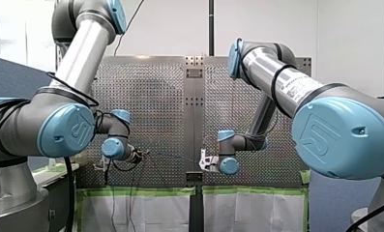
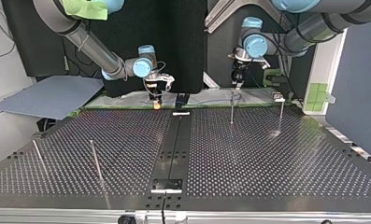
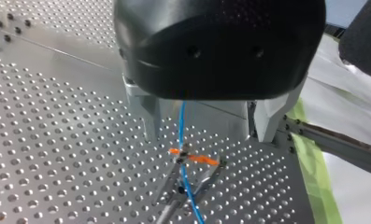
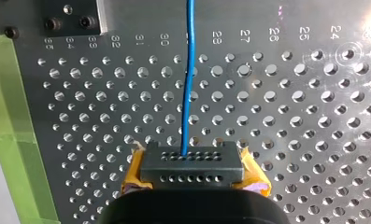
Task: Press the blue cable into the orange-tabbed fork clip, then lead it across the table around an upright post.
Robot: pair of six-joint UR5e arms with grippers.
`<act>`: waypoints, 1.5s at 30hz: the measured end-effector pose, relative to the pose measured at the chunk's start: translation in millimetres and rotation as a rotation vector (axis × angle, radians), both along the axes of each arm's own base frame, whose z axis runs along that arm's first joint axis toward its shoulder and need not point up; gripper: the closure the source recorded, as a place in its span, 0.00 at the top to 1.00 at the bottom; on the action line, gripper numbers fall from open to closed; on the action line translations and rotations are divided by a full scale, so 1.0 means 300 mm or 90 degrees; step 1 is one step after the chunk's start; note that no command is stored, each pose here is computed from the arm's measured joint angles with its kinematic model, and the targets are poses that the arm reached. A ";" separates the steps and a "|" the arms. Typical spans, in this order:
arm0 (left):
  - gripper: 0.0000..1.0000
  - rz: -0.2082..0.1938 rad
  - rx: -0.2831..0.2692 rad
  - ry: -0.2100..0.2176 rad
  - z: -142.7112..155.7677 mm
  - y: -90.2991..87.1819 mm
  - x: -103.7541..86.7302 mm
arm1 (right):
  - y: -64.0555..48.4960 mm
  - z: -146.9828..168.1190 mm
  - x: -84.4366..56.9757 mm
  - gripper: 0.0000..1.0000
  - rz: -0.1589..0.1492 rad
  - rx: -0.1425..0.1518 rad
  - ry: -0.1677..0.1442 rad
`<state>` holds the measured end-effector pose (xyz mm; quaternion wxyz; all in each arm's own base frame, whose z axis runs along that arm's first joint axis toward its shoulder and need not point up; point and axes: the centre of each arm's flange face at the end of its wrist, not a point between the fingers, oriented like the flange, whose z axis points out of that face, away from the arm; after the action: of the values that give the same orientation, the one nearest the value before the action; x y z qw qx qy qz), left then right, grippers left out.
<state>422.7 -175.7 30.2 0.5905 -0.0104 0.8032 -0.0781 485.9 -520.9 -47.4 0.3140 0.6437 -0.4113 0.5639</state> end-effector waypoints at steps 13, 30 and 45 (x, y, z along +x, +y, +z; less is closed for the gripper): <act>1.00 0.017 0.023 -0.027 -0.033 0.003 0.027 | 0.000 -0.004 -0.001 0.00 0.000 -0.001 0.001; 1.00 0.026 0.026 -0.025 -0.033 0.008 0.027 | 0.002 -0.011 -0.002 0.00 0.000 0.001 0.003; 1.00 -0.008 0.029 -0.032 -0.020 -0.043 0.040 | 0.005 -0.015 -0.002 0.00 0.002 0.003 0.005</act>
<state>434.7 -188.6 24.1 0.6103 0.0101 0.7895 -0.0637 485.2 -519.5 -52.0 0.3131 0.6473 -0.4104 0.5608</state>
